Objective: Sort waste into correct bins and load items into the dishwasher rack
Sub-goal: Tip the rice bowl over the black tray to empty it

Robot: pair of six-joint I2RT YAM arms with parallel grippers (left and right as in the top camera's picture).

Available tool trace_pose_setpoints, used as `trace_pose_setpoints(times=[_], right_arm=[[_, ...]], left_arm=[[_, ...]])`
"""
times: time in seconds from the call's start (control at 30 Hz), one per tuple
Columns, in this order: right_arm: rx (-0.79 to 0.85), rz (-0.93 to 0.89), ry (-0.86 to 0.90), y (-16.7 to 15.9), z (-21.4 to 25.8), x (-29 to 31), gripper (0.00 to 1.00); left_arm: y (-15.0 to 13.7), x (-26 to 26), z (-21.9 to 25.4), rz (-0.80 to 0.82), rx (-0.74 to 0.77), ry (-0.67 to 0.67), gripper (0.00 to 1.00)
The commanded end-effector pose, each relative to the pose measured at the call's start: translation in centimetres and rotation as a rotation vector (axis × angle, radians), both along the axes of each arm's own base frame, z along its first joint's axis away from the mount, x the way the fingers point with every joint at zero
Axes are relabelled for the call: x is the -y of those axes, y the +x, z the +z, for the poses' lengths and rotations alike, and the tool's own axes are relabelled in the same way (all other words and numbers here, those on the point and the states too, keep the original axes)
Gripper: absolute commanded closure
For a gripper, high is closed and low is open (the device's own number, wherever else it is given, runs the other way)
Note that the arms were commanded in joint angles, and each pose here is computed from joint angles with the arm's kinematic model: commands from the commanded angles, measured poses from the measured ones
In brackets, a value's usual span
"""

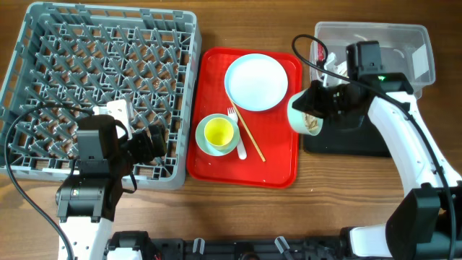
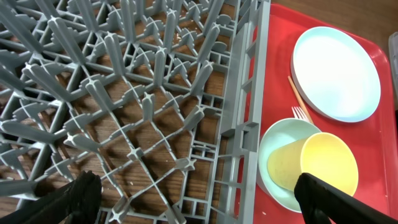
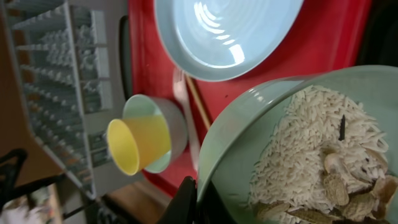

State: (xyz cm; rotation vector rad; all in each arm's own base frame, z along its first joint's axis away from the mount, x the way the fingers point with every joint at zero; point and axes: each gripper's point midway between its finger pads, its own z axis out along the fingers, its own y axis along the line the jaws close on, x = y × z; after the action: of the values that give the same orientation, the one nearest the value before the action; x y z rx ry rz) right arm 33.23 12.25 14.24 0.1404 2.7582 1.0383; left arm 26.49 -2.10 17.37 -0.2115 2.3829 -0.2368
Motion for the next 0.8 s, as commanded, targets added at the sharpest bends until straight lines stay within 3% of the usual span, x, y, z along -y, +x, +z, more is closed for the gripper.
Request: trace_pose_setpoints(times=[0.0, 0.77], right_arm=[[0.052, 0.083, 0.187, -0.8, 1.9, -1.4, 0.96], [0.064, -0.195, 0.557, 1.0, 0.9, 7.4, 0.96]], left_arm=[[0.3, -0.2, 0.8, 0.013, 0.019, -0.005, 0.0], [0.3, -0.2, 0.8, 0.013, 0.018, -0.005, 0.0]])
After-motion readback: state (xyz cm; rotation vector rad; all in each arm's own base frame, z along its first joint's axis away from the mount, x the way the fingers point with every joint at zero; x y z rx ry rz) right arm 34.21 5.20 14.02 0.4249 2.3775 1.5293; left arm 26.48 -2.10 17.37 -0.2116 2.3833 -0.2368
